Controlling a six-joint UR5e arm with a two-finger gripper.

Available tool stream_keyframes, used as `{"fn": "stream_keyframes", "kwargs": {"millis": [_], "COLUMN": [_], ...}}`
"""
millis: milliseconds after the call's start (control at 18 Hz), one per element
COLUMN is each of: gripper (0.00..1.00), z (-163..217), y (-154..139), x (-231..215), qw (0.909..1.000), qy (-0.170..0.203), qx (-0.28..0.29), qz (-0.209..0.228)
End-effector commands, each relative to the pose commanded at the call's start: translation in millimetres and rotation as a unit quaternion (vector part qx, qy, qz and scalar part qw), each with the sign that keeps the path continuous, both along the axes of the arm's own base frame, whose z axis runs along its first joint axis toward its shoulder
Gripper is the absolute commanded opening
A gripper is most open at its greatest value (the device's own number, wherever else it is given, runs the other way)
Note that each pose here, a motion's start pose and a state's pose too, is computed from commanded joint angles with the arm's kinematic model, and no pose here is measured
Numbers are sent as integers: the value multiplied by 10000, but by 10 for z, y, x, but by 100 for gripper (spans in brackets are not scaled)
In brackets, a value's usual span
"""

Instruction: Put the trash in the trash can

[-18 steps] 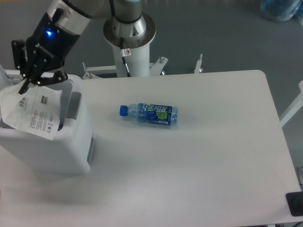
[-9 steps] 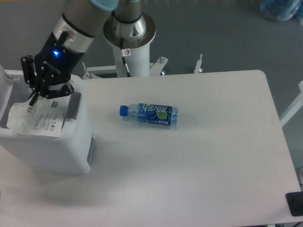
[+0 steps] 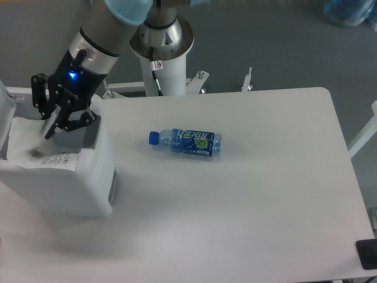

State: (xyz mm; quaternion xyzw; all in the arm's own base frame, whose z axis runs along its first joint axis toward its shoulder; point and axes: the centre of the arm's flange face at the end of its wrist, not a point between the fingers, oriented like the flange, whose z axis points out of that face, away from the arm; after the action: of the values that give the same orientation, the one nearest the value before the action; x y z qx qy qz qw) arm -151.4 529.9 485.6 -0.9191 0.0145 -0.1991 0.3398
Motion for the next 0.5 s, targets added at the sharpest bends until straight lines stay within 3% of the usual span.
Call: {"fn": "stream_keyframes", "kwargs": {"millis": [500], "gripper": [100], "z": [131], "y": [-58], "x": [44], "qw": [9999], "qy": [74], "qx": [98], "qz": [0]}}
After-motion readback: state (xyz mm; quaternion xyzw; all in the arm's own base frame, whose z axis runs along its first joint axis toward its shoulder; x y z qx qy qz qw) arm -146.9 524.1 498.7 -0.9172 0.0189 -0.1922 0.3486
